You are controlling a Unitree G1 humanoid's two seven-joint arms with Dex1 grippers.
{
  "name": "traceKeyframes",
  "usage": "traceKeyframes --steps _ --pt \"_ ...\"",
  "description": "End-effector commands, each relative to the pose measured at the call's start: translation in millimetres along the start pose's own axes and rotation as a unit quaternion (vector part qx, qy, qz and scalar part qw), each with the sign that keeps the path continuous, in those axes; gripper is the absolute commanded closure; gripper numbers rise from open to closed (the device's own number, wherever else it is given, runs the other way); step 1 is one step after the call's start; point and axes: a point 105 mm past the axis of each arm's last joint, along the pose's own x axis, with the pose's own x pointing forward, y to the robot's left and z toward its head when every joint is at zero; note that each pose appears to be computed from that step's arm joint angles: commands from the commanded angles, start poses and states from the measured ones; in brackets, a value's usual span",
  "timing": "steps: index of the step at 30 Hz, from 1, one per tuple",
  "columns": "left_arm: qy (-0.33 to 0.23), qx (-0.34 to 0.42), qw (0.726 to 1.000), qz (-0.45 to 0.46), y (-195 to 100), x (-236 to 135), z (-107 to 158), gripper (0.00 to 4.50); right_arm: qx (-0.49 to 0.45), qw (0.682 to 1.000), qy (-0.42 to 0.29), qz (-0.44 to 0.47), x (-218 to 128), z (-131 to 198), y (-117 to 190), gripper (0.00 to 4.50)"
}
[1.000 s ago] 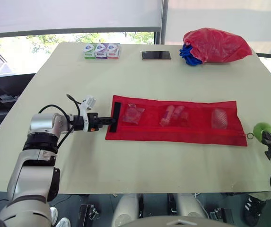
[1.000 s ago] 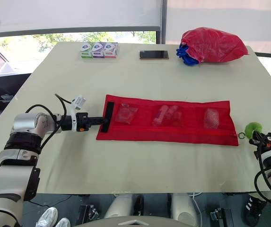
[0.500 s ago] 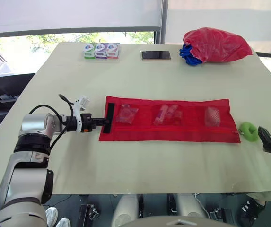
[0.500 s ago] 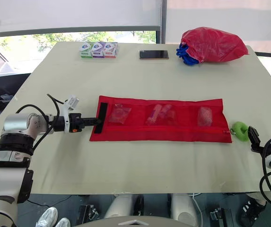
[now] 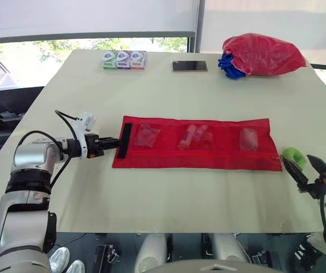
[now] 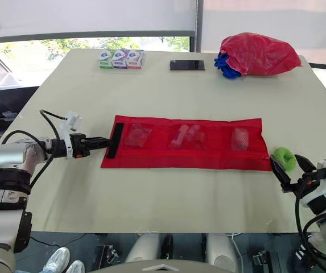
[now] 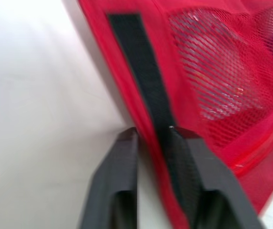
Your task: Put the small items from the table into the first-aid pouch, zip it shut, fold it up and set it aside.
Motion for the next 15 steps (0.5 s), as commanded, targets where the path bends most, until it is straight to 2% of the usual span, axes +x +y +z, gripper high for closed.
traceKeyframes --steps 1,5,10,15 --pt "-0.03 0.073 0.997 -0.015 -11.3 -10.7 26.8 1.8 0.019 0.999 0.032 0.029 -5.5 -1.0 12.9 0.0" --pt "-0.03 0.143 0.987 -0.06 -33.9 -14.1 41.6 0.11 0.069 0.996 0.046 0.018 -8.9 -6.3 21.4 0.0" --pt "-0.06 0.242 0.958 -0.145 -81.6 -11.1 66.2 0.03 0.176 0.984 0.04 0.008 -7.9 -14.3 43.8 0.0" --pt "-0.057 0.329 0.915 -0.227 -131.8 -3.8 74.7 0.03 0.303 0.95 0.034 -0.072 0.9 -26.7 42.1 0.0"
